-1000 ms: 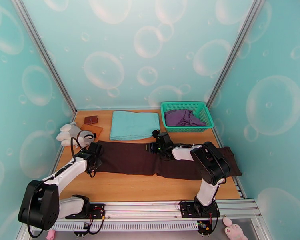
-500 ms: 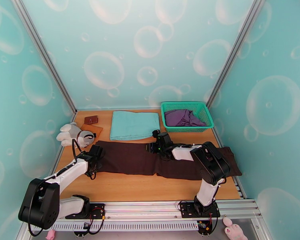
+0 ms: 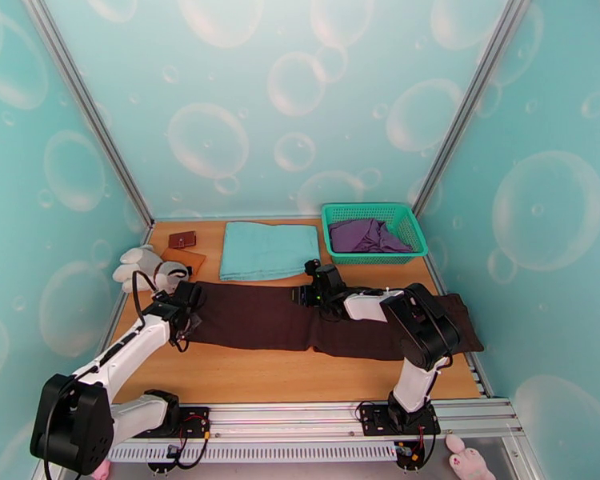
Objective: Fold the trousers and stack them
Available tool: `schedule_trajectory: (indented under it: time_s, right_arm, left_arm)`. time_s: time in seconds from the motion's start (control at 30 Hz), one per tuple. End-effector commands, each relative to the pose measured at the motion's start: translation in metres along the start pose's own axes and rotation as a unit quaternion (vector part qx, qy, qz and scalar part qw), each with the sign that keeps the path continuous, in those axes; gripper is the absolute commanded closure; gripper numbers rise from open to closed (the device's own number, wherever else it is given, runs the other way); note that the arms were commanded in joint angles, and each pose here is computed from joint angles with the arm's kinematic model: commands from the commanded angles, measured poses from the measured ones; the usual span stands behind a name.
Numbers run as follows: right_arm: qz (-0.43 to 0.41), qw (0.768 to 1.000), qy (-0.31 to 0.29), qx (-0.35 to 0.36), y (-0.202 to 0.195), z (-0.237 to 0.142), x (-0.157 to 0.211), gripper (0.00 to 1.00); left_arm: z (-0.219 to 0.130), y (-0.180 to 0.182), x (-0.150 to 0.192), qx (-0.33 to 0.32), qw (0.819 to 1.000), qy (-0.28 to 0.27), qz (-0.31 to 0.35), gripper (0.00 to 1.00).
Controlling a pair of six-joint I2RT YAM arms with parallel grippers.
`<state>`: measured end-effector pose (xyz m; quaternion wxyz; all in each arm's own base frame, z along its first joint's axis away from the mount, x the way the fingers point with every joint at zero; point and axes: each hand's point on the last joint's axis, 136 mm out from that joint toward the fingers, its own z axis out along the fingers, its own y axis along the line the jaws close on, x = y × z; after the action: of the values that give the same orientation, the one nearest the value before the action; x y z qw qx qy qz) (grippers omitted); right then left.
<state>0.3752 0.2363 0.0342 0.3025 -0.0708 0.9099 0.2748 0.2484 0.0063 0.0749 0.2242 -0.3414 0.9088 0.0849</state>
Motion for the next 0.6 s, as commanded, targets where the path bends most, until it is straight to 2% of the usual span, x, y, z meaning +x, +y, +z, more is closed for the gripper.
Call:
schedule_trajectory:
  time_s: [0.0, 0.17, 0.27, 0.47, 0.5, 0.53, 0.57]
  right_arm:
    - [0.02, 0.999, 0.036, 0.017, -0.013, 0.0, 0.025, 0.53]
    - [0.019, 0.999, 0.031, 0.014, -0.012, -0.002, 0.023, 0.53]
    - [0.019, 0.999, 0.031, 0.01, -0.01, -0.004, 0.024, 0.52]
    - [0.004, 1.0, -0.004, -0.01, 0.002, -0.018, 0.01, 0.46]
    - [-0.002, 1.0, -0.012, -0.016, 0.004, -0.022, 0.008, 0.45]
    - [-0.007, 0.999, -0.022, -0.023, 0.008, -0.026, 0.005, 0.44]
    - [-0.012, 0.999, -0.032, -0.031, 0.013, -0.03, 0.002, 0.43]
  left_arm:
    - [-0.003, 0.018, -0.015, -0.051, 0.998, -0.02, 0.01, 0.98]
    - [0.009, 0.021, -0.002, -0.056, 0.998, 0.003, 0.017, 0.94]
    - [0.005, 0.019, -0.001, -0.046, 0.999, 0.002, 0.01, 0.81]
    - [-0.014, 0.021, -0.029, -0.048, 0.997, -0.056, 0.003, 0.63]
    - [-0.018, 0.019, -0.035, -0.042, 0.997, -0.069, 0.003, 0.47]
    - [-0.02, 0.016, -0.041, -0.035, 0.996, -0.083, 0.005, 0.02]
    - [-0.022, 0.012, -0.047, -0.026, 0.995, -0.097, 0.007, 0.01]
